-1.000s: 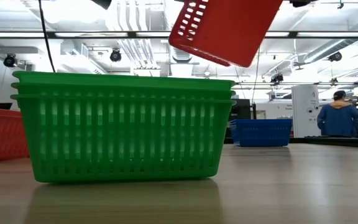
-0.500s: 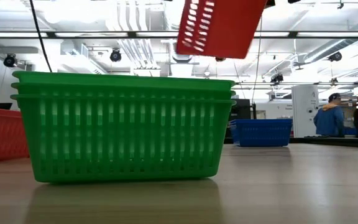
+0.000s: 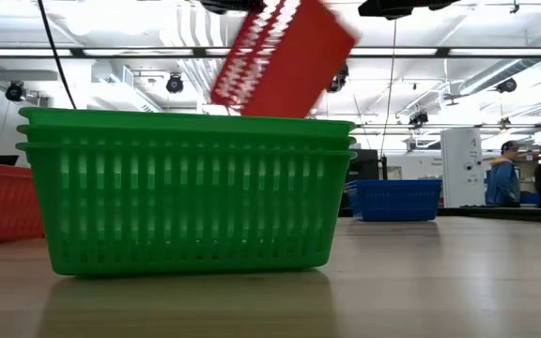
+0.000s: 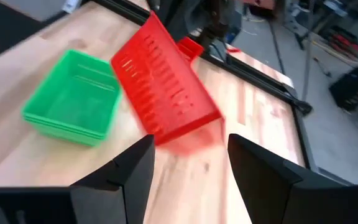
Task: Stack baskets by color
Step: Stack the right red bin on top of the stacked red bins, then return to Home Position
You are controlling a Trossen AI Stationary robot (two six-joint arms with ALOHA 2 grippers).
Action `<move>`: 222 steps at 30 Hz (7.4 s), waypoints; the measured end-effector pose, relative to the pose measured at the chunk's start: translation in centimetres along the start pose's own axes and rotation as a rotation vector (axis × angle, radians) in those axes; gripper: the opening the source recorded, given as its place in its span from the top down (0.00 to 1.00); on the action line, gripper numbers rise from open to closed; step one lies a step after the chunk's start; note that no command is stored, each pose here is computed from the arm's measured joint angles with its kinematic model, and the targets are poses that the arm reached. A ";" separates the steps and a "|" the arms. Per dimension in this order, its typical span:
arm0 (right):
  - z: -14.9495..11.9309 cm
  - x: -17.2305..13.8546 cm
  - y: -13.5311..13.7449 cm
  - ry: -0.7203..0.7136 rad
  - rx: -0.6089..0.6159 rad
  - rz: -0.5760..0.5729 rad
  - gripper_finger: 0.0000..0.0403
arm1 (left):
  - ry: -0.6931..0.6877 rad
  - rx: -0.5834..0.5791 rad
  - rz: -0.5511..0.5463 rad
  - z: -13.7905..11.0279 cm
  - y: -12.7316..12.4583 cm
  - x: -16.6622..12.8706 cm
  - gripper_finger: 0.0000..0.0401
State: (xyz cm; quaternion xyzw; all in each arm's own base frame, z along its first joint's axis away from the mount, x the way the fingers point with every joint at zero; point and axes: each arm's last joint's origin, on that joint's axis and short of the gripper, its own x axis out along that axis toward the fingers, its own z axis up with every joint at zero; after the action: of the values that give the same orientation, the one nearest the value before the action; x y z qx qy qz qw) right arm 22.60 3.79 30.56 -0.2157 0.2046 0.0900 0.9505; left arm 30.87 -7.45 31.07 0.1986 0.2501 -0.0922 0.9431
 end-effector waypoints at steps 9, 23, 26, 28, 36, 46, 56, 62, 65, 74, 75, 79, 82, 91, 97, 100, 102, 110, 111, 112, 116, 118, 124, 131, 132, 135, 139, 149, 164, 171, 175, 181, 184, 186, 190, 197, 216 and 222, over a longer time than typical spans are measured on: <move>0.0 -0.7 -0.4 0.032 0.000 -0.127 0.51 | 0.423 -0.124 0.003 1.0 -2.6 -3.9 1.00; -0.1 -0.3 -0.4 0.039 0.007 -0.130 0.51 | 0.844 0.099 -0.013 0.0 -9.2 -7.1 1.00; -0.2 -0.3 -0.4 0.041 0.024 -0.129 0.51 | 0.937 0.176 -0.004 -0.7 -10.8 -7.6 1.00; -0.3 -0.2 -0.3 0.046 0.033 -0.128 0.51 | 0.946 0.221 -0.017 -1.3 -12.1 -7.6 1.00; -0.9 0.0 -0.1 0.062 0.059 -0.122 0.51 | 0.930 0.131 0.079 -2.7 -14.7 -9.1 1.00; -0.9 0.1 0.0 0.061 0.076 -0.122 0.51 | 0.935 0.106 0.146 -5.3 -16.4 -9.0 1.00; -1.1 0.1 0.0 0.066 0.073 -0.120 0.51 | 0.925 0.067 0.124 -6.6 -17.0 -8.1 1.00; -1.2 0.1 0.1 0.070 0.072 -0.118 0.51 | 0.919 -0.020 0.164 -6.8 -17.1 -8.0 1.00; -1.2 0.2 0.1 0.071 0.072 -0.118 0.51 | 0.928 -0.014 0.169 -7.2 -17.1 -8.0 1.00; -1.2 0.1 0.1 0.073 0.072 -0.117 0.51 | 0.883 -0.042 0.165 -8.0 -17.5 -7.1 1.00; -1.2 0.1 0.1 0.072 0.072 -0.117 0.51 | 0.873 -0.050 0.167 -7.9 -17.5 -6.9 0.99; -1.2 0.1 0.1 0.073 0.072 -0.117 0.51 | 0.856 -0.079 0.172 -7.8 -17.2 -6.5 0.92; -1.2 0.1 0.1 0.072 0.071 -0.117 0.51 | 0.853 -0.094 0.174 -7.7 -17.0 -6.2 0.84; -1.2 0.1 0.1 0.070 0.067 -0.109 0.51 | 0.848 -0.135 0.183 -6.9 -15.8 -5.7 0.66; -1.7 0.3 0.3 0.084 0.017 -0.101 0.51 | 0.858 -0.154 0.158 -5.8 -13.7 -5.0 0.64; -2.1 0.5 0.5 0.070 -0.026 -0.070 0.51 | 0.803 -0.163 0.179 -4.7 -12.0 -4.4 0.66; -2.2 0.5 0.3 0.044 -0.041 -0.057 0.51 | 0.722 -0.155 0.179 -3.8 -10.7 -4.0 0.69; -3.8 -0.3 -1.5 -0.007 -0.013 -0.064 0.51 | 0.259 -0.074 0.129 -2.5 -4.7 -4.7 0.95; -4.0 -0.5 -1.8 -0.026 -0.010 -0.070 0.51 | 0.202 -0.068 0.129 -2.8 -3.9 -4.9 0.97; -4.4 -0.7 -2.0 -0.035 -0.006 -0.084 0.51 | 0.149 -0.062 0.127 -3.2 -3.2 -5.2 0.99; -6.0 -1.5 -2.6 -0.013 0.017 -0.143 0.51 | 0.004 -0.057 0.115 -5.9 -1.1 -6.1 0.98; -6.8 -2.1 -2.5 -0.010 0.015 -0.159 0.51 | -0.029 -0.062 0.137 -7.5 -0.5 -6.7 0.98; -9.6 -3.7 -0.9 -0.029 0.033 -0.177 0.51 | -0.104 -0.106 0.221 -11.8 -0.2 -8.4 0.98; -11.0 -6.2 0.4 -0.230 0.072 -0.259 0.52 | -0.260 -0.140 0.274 -14.9 -1.2 -9.7 0.98; -11.1 -6.7 0.7 -0.287 0.067 -0.268 0.53 | -0.287 -0.144 0.283 -15.3 -1.3 -9.8 0.98; -11.7 -7.9 1.3 -0.416 0.049 -0.299 0.55 | -0.367 -0.155 0.308 -16.4 -1.7 -10.0 0.98; -12.9 -8.2 2.1 -0.451 0.055 -0.314 0.57 | -0.425 -0.163 0.326 -17.9 -2.3 -10.3 0.98; -14.9 -8.6 3.3 -0.543 0.054 -0.352 0.63 | -0.550 -0.208 0.364 -20.3 -3.1 -11.4 0.98; -16.6 -6.8 4.1 -0.559 0.144 -0.246 0.71 | -0.673 -0.241 0.447 -21.7 -3.5 -12.5 0.97; -16.7 -6.7 4.1 -0.569 0.318 -0.193 0.74 | -0.662 -0.243 0.452 -21.7 -3.5 -12.4 0.97; -16.7 -6.7 4.1 -0.569 0.318 -0.193 0.74 | -0.652 -0.242 0.449 -21.8 -3.5 -12.3 0.97; -16.7 -6.7 4.1 -0.569 0.317 -0.194 0.72 | -0.636 -0.240 0.445 -21.8 -3.5 -12.1 0.97; -16.7 -6.7 4.1 -0.569 0.318 -0.193 0.72 | -0.627 -0.239 0.443 -21.8 -3.5 -12.0 0.97; -16.7 -6.7 4.1 -0.569 0.317 -0.194 0.72 | -0.620 -0.238 0.440 -21.9 -3.5 -11.9 0.97; -16.7 -6.7 4.1 -0.568 0.317 -0.194 0.72 | -0.606 -0.236 0.436 -21.9 -3.6 -11.7 0.97; -16.7 -6.7 4.1 -0.568 0.318 -0.194 0.75 | -0.579 -0.231 0.429 -22.0 -3.6 -11.4 0.97; -16.7 -6.7 4.1 -0.568 0.317 -0.194 0.76 | -0.517 -0.222 0.411 -22.2 -3.7 -10.7 0.97; -16.7 -6.7 4.1 -0.567 0.317 -0.194 0.78 | -0.502 -0.219 0.407 -22.3 -3.8 -10.6 0.97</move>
State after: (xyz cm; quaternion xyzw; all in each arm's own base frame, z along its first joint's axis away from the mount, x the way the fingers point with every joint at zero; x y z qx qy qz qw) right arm 9.65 -0.56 18.13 -0.0501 -0.0780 0.0228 0.9954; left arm 11.10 -0.70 17.47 0.1129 -0.0262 0.0792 0.9901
